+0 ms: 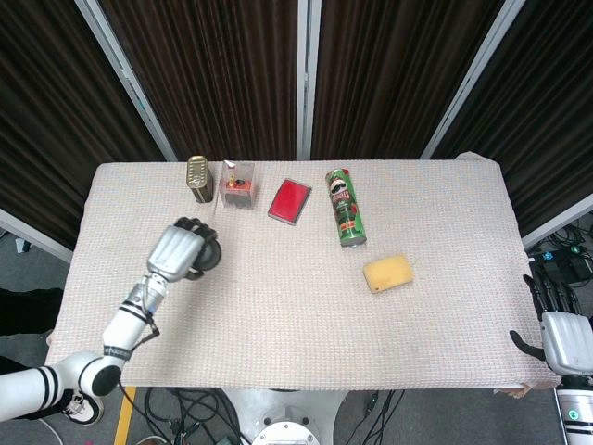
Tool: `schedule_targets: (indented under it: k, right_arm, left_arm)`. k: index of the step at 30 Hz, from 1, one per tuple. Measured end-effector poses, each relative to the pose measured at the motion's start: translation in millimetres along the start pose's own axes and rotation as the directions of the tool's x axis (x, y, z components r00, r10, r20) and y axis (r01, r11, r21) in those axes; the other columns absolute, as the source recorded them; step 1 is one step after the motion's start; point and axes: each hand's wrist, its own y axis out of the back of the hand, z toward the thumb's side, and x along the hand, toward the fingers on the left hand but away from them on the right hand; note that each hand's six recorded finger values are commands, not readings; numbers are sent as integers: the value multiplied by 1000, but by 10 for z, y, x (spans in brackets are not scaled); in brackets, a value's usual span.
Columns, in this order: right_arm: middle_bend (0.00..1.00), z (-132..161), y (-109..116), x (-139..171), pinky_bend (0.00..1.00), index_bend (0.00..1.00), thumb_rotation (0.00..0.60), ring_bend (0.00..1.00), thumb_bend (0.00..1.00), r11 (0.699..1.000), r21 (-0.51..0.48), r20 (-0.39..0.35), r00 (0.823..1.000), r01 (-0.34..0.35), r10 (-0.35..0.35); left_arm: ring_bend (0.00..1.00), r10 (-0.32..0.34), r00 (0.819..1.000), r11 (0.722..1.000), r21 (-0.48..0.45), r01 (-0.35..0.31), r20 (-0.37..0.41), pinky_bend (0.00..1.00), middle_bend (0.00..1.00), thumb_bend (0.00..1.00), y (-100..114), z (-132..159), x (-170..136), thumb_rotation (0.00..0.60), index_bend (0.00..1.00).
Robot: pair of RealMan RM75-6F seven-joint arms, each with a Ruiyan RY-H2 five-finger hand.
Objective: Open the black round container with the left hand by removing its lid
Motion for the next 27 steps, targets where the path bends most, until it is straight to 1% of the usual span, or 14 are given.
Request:
schedule_targets:
  k: [1, 3, 4, 6, 9, 11, 13, 14, 16, 18, 21, 23, 25, 27]
  right_arm:
    - [0, 2, -9, 1, 0, 0, 600, 0, 124, 1000, 1, -1, 1000, -4, 4]
    - [0, 20, -38, 4, 0, 0, 600, 0, 124, 1000, 2, -7, 1000, -15, 15]
    - [0, 29, -49, 5, 0, 0, 600, 0, 125, 1000, 3, -11, 1000, -19, 19]
    - [0, 43, -56, 5, 0, 0, 600, 0, 125, 1000, 3, -16, 1000, -20, 20]
    - [0, 41, -36, 8, 0, 0, 600, 0, 124, 1000, 2, -15, 1000, -13, 13]
    - [0, 32, -22, 13, 0, 0, 600, 0, 124, 1000, 0, -13, 1000, -8, 8]
    - [0, 18, -16, 13, 0, 0, 600, 0, 124, 1000, -2, -10, 1000, -7, 7]
    - [0, 13, -17, 11, 0, 0, 600, 0, 124, 1000, -3, -9, 1000, -8, 8]
    - [0, 1, -29, 1, 0, 0, 600, 0, 125, 1000, -4, -4, 1000, -13, 13]
    - [0, -1, -44, -9, 0, 0, 600, 0, 125, 1000, -4, -3, 1000, -18, 18]
    - [0, 1, -49, -10, 0, 0, 600, 0, 124, 1000, -2, -3, 1000, -17, 17]
    - [0, -11, -55, -14, 0, 0, 600, 0, 124, 1000, -1, 2, 1000, -18, 18]
    - [0, -9, -68, -21, 0, 0, 600, 0, 124, 1000, -2, 2, 1000, -23, 23]
    - [0, 7, -75, -15, 0, 0, 600, 0, 124, 1000, -1, -6, 1000, -25, 25]
  left_arm:
    - [236, -12, 998, 1000, -21, 11, -62, 242, 497, 340, -23, -169, 27, 600, 504]
    - [236, -35, 992, 997, -67, 27, -123, 243, 497, 336, -58, -321, 28, 600, 504]
    - [236, -51, 989, 995, -97, 37, -139, 243, 497, 333, -81, -345, 10, 600, 504]
    - [236, -76, 989, 989, -137, 58, -124, 243, 497, 330, -116, -265, -40, 600, 503]
    - [236, -104, 995, 979, -177, 101, -8, 245, 497, 329, -151, 125, -179, 600, 498]
    - [236, -91, 990, 979, -171, 109, 109, 250, 497, 329, -103, 468, -294, 600, 493]
    - [236, -48, 976, 986, -145, 81, 213, 254, 497, 330, 6, 740, -374, 600, 492]
    - [236, -28, 968, 990, -130, 62, 248, 254, 497, 330, 54, 819, -392, 600, 492]
    - [236, 10, 954, 996, -92, 18, 299, 254, 497, 330, 142, 916, -395, 600, 492]
    - [236, 27, 951, 998, -57, -10, 309, 250, 497, 329, 179, 900, -351, 600, 492]
    - [236, 27, 967, 1000, -14, -25, 252, 246, 497, 330, 180, 684, -197, 600, 493]
    - [236, 10, 986, 1000, -19, -7, 166, 246, 497, 329, 159, 430, -80, 600, 493]
    - [236, -25, 998, 998, -60, 29, 61, 245, 497, 329, 105, 159, -15, 600, 493]
    - [236, -65, 998, 991, -120, 63, -19, 245, 497, 327, 40, -20, -11, 600, 493]
